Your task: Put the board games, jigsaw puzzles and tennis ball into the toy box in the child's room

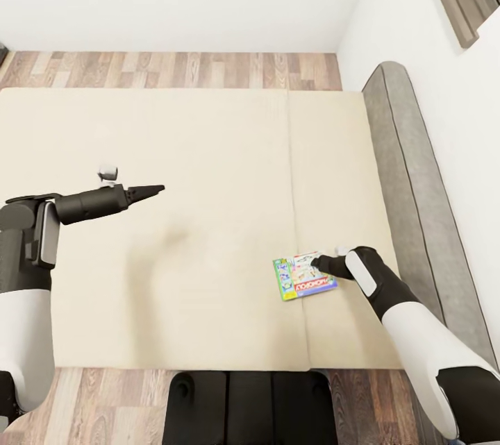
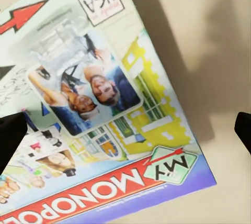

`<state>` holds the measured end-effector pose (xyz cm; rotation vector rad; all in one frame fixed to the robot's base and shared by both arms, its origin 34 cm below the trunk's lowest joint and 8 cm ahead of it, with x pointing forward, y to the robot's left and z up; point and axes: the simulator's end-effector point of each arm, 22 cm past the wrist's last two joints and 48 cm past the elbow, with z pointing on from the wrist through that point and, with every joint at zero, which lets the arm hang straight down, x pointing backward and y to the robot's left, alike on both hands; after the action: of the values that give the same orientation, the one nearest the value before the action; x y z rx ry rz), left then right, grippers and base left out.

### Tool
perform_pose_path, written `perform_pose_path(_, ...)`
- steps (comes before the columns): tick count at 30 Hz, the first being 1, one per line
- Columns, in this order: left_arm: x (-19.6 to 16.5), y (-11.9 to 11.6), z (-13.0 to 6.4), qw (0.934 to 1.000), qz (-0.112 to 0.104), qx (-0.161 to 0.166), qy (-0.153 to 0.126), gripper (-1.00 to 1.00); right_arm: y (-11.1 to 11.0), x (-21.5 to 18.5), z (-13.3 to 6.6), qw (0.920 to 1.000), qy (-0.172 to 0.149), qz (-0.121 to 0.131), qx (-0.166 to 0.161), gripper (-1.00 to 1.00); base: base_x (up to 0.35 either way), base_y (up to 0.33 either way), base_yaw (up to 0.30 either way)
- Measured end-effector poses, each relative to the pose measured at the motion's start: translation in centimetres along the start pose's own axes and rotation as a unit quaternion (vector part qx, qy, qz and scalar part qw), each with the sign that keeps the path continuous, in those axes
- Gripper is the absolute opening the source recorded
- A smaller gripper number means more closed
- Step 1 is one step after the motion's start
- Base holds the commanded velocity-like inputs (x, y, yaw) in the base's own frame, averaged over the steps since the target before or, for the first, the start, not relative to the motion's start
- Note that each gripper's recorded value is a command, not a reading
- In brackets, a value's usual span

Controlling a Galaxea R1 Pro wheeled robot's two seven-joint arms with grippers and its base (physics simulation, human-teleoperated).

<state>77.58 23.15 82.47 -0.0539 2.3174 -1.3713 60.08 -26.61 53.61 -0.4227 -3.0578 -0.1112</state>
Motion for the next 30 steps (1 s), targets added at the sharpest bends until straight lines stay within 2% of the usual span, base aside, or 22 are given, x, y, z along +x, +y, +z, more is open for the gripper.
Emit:
perform_pose_path(13, 1.0, 0.2, 0.8, 0.9999, -0.001, 0.001, 0.015, 1.00, 0.0, 0.0, 0.0, 1.0000, 0.003, -0.005, -0.002, 1.00, 0.000, 0.000, 0.000)
perform_pose_path(16, 2.3, 1.1, 1.4, 0.9997, -0.015, -0.005, 0.018, 1.00, -0.1, 0.0, 0.1, 0.9999, 0.002, 0.004, -0.011, 1.00, 0.000, 0.000, 0.000)
perform_pose_path(20, 4.2, 2.0, 1.5, 0.9987, -0.037, -0.009, 0.033, 1.00, 0.3, -0.1, 0.0, 0.9998, -0.001, -0.018, -0.003, 1.00, 0.000, 0.000, 0.000)
perform_pose_path(30, 4.4, 2.2, 1.7, 0.9983, -0.043, -0.008, 0.038, 1.00, 0.6, -0.4, -0.3, 0.9984, -0.010, -0.042, 0.036, 1.00, 0.000, 0.000, 0.000)
